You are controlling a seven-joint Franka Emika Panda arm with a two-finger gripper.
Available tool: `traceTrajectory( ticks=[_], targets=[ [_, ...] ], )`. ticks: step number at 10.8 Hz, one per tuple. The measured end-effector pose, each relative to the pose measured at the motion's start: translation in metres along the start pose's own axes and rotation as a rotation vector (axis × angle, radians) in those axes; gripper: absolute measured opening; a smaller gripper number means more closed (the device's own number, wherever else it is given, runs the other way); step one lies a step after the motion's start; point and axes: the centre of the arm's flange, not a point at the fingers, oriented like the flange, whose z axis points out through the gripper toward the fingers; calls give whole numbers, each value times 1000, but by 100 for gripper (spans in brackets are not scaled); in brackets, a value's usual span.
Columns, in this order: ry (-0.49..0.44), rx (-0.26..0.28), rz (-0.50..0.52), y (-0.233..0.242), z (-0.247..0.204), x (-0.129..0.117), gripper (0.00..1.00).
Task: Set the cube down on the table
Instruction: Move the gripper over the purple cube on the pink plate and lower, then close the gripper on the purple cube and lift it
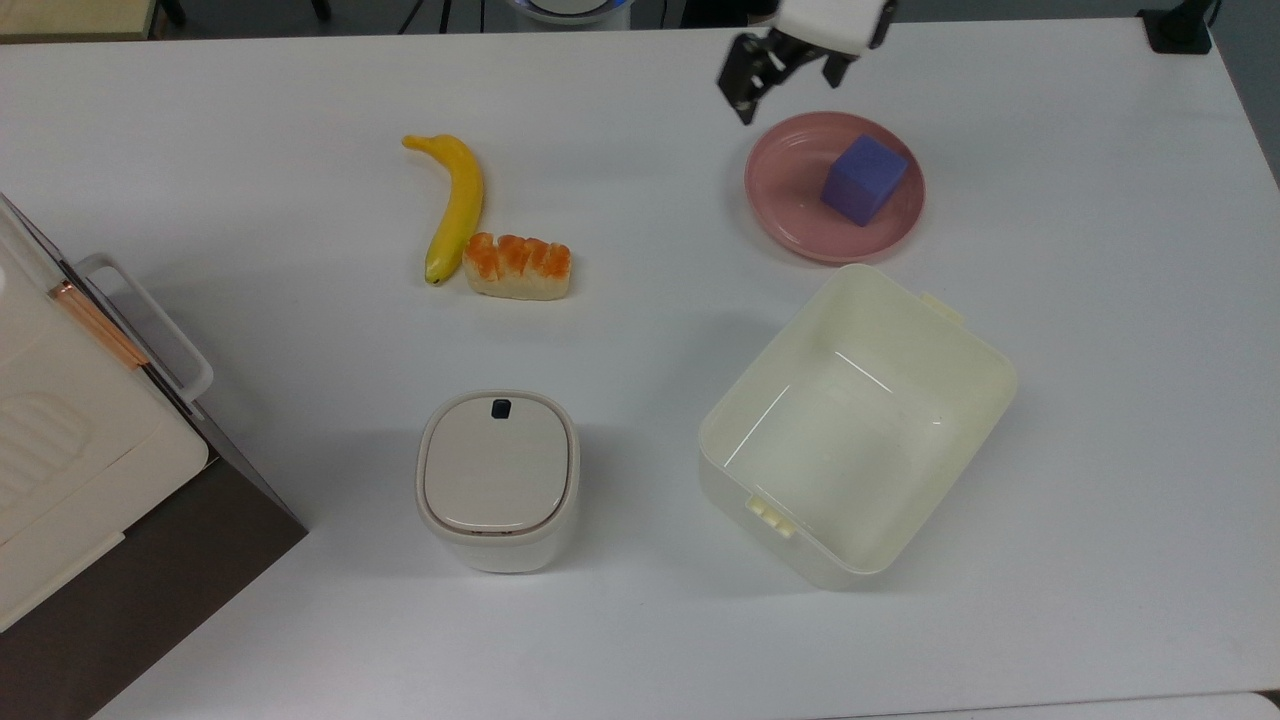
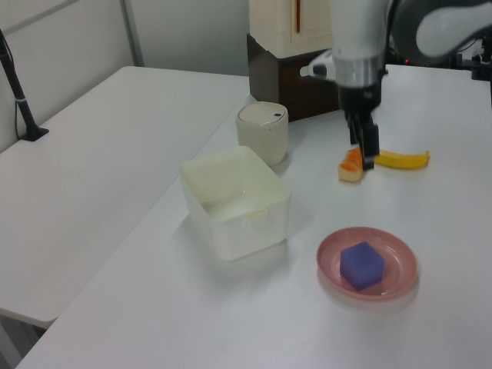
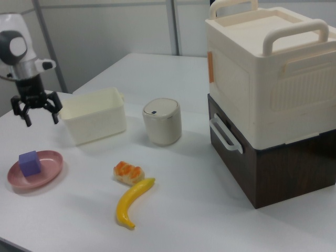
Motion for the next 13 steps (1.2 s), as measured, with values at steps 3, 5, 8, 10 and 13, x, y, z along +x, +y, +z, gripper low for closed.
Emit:
traceTrajectory(
  ticks=[3,5,8,10,13],
  targets=[
    [-53,-11,-111,-51,58,10,100],
    [-104,-25,-163,-76,96,18,100],
    [-109,-34,-214,-104,121,26,100],
    [-114,-33,-232,-113,124,26,100],
    [-108,-39,-235,-117,152,37,99]
  ],
)
